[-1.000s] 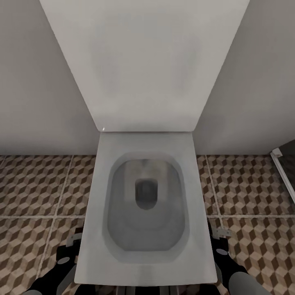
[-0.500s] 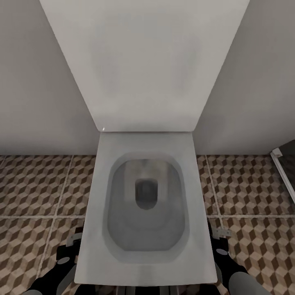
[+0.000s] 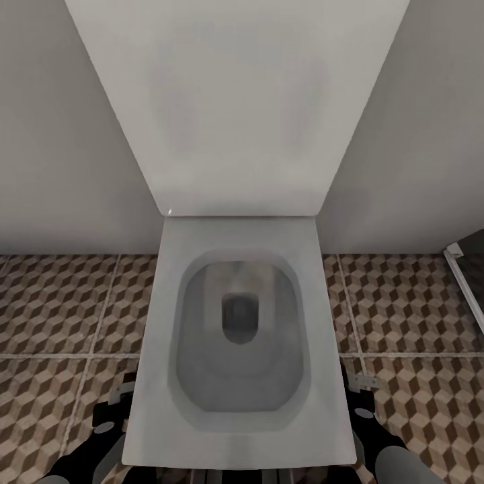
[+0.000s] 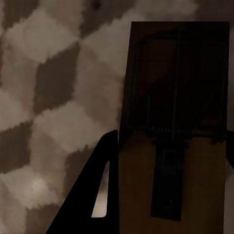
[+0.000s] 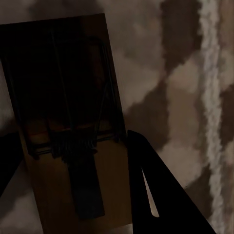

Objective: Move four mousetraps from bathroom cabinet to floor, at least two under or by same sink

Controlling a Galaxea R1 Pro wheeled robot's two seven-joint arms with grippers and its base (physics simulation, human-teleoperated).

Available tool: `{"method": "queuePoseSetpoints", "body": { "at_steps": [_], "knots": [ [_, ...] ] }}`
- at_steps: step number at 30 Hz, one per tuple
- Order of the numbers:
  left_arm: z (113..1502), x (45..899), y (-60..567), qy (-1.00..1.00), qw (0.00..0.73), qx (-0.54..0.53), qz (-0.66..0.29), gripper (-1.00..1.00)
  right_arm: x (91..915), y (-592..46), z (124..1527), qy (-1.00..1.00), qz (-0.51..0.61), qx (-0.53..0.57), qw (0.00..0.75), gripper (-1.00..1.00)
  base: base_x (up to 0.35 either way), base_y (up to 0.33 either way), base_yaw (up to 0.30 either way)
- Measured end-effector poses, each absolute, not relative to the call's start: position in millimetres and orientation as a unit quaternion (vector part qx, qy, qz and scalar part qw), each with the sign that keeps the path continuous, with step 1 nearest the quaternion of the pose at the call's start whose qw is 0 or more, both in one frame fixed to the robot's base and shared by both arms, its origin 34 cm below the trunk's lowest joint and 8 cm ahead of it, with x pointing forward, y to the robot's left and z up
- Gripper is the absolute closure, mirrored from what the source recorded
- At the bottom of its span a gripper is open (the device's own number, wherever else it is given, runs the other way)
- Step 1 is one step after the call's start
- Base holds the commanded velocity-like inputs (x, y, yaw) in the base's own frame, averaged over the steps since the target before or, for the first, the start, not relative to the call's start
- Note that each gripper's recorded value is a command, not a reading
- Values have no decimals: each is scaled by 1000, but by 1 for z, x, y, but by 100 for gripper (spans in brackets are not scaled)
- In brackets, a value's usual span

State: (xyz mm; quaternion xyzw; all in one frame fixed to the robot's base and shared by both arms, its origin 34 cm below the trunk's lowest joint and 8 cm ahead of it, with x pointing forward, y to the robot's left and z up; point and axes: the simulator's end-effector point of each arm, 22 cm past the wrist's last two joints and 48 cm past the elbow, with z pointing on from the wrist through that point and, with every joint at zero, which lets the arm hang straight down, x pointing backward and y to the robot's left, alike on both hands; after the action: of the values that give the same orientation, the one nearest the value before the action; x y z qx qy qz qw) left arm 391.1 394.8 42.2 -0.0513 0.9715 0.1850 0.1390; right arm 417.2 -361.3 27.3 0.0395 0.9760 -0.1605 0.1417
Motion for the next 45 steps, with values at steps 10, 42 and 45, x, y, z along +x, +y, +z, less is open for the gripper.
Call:
{"method": "queuePoseSetpoints", "body": {
  "at_steps": [10, 42, 45],
  "knots": [
    [42, 391, 395, 971, 139, -52, 185, 100, 417, -361, 27, 976, -161, 39, 141, 100, 0, 0, 0],
    [42, 391, 394, 971, 139, -53, 185, 100, 417, -362, 28, 976, -163, 37, 141, 100, 0, 0, 0],
    [42, 391, 395, 971, 139, -53, 185, 100, 417, -362, 28, 976, -163, 37, 142, 100, 0, 0, 0]
  ]
}}
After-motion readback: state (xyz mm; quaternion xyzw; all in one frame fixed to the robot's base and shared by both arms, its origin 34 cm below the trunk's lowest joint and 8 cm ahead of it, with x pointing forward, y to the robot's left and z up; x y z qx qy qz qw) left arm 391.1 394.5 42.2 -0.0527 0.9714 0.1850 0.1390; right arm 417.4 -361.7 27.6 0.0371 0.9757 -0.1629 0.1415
